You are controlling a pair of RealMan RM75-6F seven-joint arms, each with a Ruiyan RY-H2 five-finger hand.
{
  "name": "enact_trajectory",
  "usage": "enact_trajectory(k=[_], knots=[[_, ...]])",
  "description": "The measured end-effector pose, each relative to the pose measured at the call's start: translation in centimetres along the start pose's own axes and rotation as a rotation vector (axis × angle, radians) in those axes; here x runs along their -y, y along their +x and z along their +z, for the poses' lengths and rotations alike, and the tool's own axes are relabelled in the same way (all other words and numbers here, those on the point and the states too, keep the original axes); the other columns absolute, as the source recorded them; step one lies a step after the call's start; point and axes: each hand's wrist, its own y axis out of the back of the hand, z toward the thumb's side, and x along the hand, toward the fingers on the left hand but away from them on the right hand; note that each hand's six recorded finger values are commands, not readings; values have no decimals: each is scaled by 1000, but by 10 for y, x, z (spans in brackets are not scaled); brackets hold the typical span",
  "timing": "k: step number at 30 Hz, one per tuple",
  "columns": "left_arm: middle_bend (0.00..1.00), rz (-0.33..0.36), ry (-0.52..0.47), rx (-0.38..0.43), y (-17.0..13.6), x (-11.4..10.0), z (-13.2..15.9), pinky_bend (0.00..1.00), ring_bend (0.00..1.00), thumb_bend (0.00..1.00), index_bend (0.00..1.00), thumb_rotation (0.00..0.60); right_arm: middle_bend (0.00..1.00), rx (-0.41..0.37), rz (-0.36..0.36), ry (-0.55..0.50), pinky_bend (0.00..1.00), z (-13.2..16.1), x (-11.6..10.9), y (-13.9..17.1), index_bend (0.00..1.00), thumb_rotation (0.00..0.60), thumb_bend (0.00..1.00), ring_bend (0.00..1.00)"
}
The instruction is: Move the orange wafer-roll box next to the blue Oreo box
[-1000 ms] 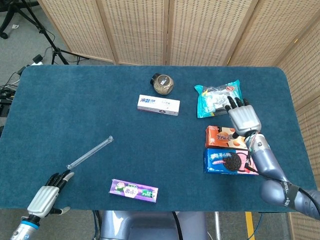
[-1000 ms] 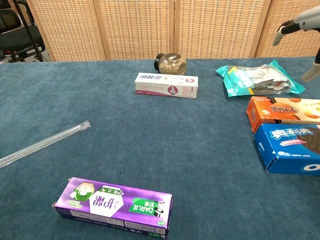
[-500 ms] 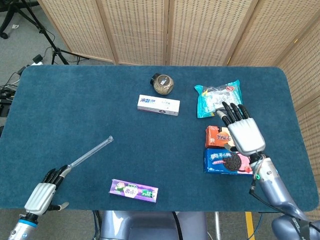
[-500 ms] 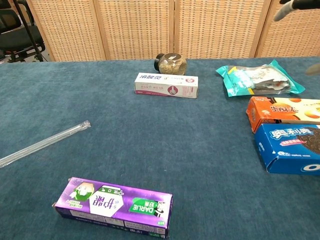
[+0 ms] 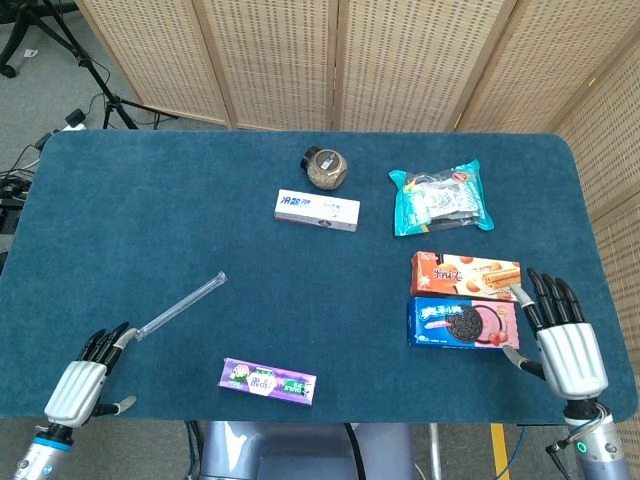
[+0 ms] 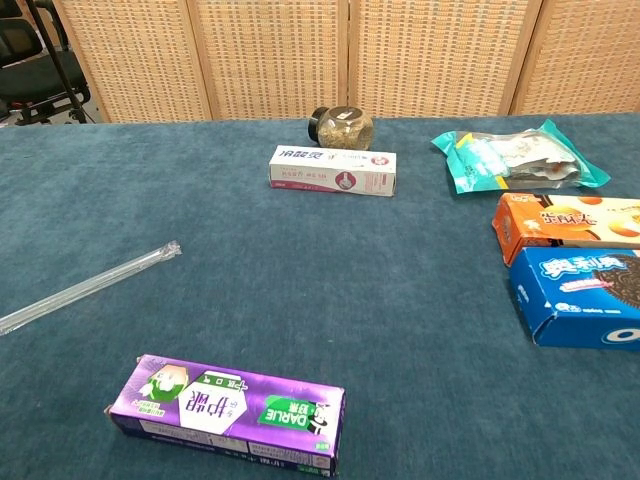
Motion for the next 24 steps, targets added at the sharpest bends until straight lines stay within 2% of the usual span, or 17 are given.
enact_trajectory(k=[9,17,24], knots=[[0,159,47,44,4,-29,5,5,104,130,1,600,0,65,15,-8,83,-27,12,33,129,600,105,0],[0,312,119,75,5,-57,12,5,103,129,1,600,0,97,21,-19,83,-38,15,41,129,600,105,0],[0,364,126,87,1,-68,18,5,104,128,1,600,0,100,27,-27,84,-39,13,42,129,600,105,0]])
